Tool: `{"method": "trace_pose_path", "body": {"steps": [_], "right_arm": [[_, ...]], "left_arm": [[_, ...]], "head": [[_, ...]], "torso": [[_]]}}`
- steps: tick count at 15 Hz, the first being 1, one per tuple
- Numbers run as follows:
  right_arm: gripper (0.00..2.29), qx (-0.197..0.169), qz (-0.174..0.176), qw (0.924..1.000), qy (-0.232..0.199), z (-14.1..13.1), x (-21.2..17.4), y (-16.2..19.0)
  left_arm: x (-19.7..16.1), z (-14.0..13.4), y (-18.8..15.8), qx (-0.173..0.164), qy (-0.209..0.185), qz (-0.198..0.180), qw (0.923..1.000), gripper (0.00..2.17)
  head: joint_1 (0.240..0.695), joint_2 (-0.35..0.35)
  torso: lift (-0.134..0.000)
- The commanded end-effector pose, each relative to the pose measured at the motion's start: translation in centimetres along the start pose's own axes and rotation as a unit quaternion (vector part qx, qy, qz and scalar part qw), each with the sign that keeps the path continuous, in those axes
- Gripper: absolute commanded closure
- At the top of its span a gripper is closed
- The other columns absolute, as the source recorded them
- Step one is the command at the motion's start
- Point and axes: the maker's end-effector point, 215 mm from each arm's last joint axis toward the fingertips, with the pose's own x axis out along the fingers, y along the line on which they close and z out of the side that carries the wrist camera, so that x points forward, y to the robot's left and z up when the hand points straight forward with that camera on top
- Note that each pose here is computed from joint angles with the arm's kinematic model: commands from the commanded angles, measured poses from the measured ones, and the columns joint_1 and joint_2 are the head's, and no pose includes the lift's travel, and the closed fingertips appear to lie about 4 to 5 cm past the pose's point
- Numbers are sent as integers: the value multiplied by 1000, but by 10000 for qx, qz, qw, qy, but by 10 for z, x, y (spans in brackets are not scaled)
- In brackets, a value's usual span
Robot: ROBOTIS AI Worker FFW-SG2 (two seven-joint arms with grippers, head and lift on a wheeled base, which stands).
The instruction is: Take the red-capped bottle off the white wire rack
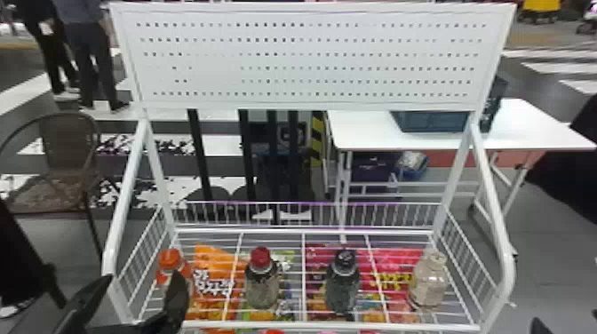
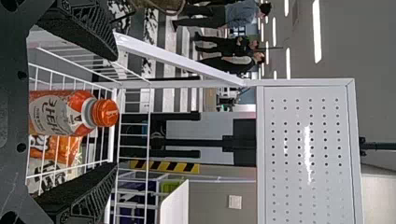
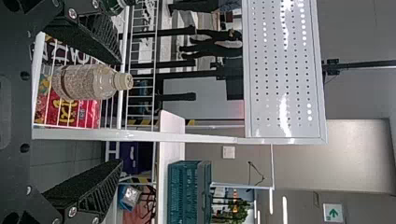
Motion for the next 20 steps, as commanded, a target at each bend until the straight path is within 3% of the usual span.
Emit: {"method": "trace_pose_path", "body": {"steps": [1,8,11,14,16,20], "right_arm": [[144,1,-3,10000,0,0,0,0],[144,-10,-7,10000,-27,2,0,-1],[144,-18,-21,10000,0,-1,0,-3],[144,-28,-25,10000,0,-1,0,-3],[144,-37,-24,10000,-7,0,0,-3],[144,-41,-2,10000,23,-2,0,-1]], "left_arm": [[1,0,0,3,-4,-2,10000,87],[1,4,0,-26,-92,-12,10000,87],[-1,-1,-12,-204,-168,-131,9996,87],[-8,-50,-55,-313,214,-441,9983,90],[-10,-62,-90,-430,177,-645,9968,90],[-4,-107,-159,-280,247,-877,9954,90]], "head": [[499,0],[499,0],[499,0],[499,0],[499,0],[499,0]], "torso": [[0],[0],[0],[0],[0],[0]]}}
